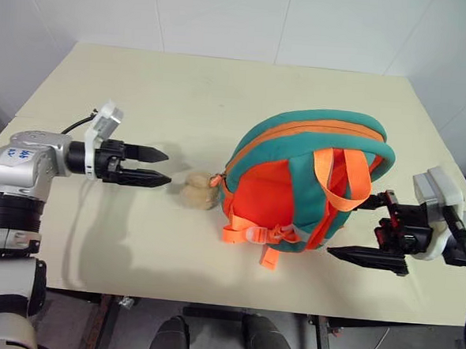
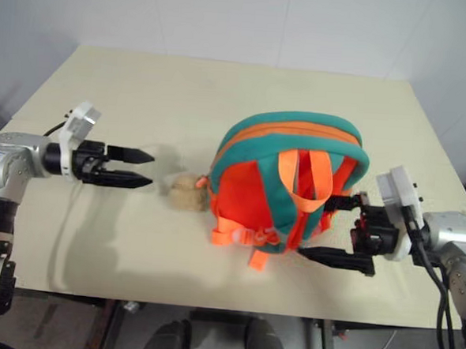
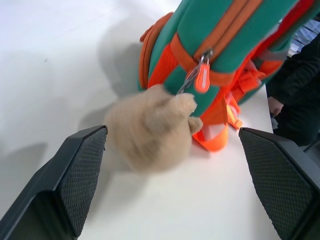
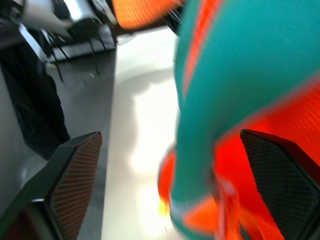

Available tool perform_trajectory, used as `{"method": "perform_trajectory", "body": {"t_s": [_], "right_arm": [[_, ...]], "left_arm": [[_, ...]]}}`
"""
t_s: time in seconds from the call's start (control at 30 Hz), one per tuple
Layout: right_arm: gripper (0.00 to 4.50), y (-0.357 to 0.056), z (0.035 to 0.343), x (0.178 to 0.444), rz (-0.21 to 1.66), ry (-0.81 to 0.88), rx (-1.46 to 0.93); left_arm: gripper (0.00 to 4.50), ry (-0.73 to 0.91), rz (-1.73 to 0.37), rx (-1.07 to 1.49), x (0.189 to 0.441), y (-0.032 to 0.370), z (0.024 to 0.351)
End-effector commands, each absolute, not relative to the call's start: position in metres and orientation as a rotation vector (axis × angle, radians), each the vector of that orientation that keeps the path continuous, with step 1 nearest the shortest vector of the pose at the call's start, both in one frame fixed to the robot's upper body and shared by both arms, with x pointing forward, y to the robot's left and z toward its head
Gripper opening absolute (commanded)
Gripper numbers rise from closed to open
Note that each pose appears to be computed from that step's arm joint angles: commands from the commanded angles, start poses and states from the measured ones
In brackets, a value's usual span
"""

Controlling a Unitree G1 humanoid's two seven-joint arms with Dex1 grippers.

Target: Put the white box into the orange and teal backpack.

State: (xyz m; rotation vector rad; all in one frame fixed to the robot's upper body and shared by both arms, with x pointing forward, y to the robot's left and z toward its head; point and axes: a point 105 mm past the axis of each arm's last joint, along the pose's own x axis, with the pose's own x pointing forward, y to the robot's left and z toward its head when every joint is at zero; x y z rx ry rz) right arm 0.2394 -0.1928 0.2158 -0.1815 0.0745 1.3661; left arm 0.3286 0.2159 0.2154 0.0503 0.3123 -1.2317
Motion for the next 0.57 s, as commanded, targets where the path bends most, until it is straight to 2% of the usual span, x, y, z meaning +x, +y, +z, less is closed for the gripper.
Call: {"method": "perform_trajectory", "body": {"t_s": [0.03,0.27,0.57], "right_arm": [[4.47,-0.224,0.227,0.242,1.266,0.083,-0.26],[4.47,-0.278,0.239,0.243,1.04,0.132,-0.296],[4.47,-0.285,0.238,0.248,0.947,0.09,-0.241]], "left_arm": [[4.5,0.224,-1.226,0.087,0.316,0.23,0.235],[4.5,0.187,-1.225,0.107,0.291,0.261,0.243],[4.5,0.046,-1.166,0.258,0.289,0.271,0.264]]}}
